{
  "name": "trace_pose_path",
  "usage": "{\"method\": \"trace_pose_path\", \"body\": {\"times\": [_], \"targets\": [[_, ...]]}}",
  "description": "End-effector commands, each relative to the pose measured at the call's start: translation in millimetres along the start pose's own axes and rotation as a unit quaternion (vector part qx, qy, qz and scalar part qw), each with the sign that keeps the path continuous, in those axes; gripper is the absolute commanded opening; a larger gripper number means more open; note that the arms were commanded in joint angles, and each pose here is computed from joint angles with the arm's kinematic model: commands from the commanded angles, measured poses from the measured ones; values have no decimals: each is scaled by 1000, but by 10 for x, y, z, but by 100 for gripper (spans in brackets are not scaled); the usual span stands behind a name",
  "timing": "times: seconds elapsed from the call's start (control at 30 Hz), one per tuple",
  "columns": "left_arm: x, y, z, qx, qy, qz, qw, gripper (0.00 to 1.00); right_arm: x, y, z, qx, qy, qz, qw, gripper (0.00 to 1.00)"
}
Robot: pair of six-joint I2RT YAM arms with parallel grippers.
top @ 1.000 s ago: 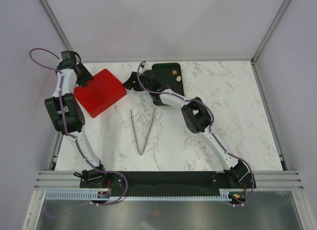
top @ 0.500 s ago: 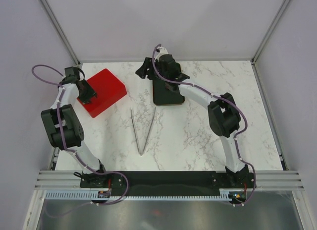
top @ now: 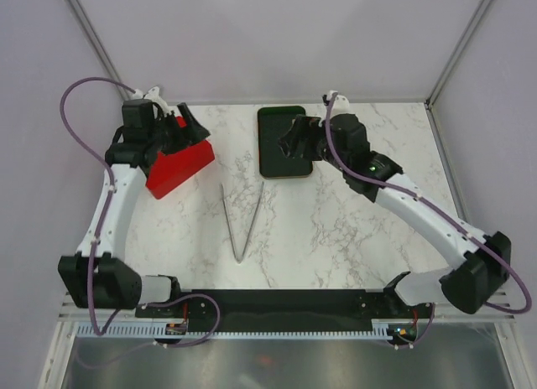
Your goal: Pack the chocolate
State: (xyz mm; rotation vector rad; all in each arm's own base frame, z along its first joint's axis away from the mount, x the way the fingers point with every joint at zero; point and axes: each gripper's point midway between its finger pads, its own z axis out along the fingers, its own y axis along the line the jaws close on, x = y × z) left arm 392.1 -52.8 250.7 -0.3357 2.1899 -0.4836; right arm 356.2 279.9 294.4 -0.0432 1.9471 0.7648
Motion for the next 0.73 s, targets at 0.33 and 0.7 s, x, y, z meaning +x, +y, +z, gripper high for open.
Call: {"method": "trace_pose_path", "body": {"times": [0.33, 0.7], "targets": [[724, -1154, -1456, 334, -75, 130, 930, 100, 131, -663, -1150, 140, -7, -18, 990, 98], [827, -1129, -1673, 339, -93, 129, 927, 100, 203, -910, -1443, 169, -36, -38, 984, 98]]}}
